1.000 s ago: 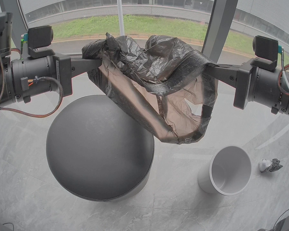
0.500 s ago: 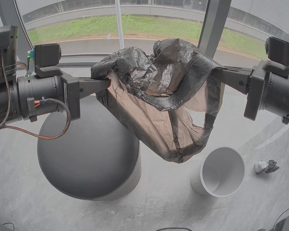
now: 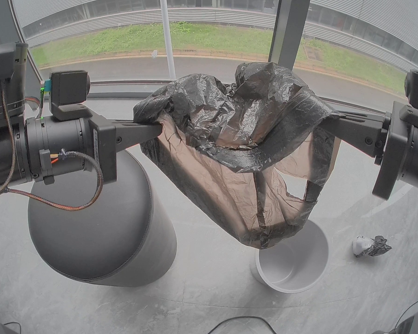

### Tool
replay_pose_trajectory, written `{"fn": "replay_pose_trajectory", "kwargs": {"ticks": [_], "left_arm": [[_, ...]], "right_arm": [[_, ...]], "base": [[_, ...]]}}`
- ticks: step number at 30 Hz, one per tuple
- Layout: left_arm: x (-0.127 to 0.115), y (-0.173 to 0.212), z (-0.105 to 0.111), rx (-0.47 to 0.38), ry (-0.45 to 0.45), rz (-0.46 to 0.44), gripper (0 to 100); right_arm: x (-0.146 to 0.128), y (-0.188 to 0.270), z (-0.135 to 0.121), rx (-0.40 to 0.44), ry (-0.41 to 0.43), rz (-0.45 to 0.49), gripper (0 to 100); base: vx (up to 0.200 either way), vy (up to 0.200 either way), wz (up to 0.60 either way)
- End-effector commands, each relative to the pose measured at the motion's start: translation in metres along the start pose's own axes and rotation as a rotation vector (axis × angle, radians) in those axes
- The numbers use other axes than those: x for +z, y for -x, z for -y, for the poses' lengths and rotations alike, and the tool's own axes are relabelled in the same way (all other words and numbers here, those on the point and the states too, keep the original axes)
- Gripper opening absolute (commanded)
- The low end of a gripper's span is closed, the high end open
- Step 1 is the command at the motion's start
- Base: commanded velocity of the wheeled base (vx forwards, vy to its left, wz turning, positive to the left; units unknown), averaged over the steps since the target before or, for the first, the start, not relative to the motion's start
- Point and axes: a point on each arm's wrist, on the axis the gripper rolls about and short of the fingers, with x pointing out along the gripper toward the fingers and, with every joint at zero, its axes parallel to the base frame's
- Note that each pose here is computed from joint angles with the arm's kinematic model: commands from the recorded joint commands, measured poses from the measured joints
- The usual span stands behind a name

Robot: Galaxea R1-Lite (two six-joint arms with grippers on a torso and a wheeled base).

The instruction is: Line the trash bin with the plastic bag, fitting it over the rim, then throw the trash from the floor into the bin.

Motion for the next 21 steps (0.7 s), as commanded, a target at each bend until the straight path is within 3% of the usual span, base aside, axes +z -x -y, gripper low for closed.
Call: {"fn": "replay_pose_trajectory", "kwargs": {"ticks": [1, 9, 21], "left_arm": [[-0.002, 0.001, 0.000, -0.001, 0.009, -0.012, 0], [-0.026, -0.002, 0.000, 0.001, 0.056, -0.076, 0], [-0.048, -0.005, 0.000, 0.002, 0.113, -0.088, 0]], "right_arm": [[0.002, 0.002, -0.002, 0.011, -0.002, 0.008, 0], [-0.002, 0.001, -0.001, 0.005, -0.004, -0.001, 0], [-0.010, -0.001, -0.002, 0.010, -0.002, -0.026, 0]], "base": [[0.000, -0.200, 0.00], [0.000, -0.200, 0.00], [-0.200, 0.000, 0.00]]}}
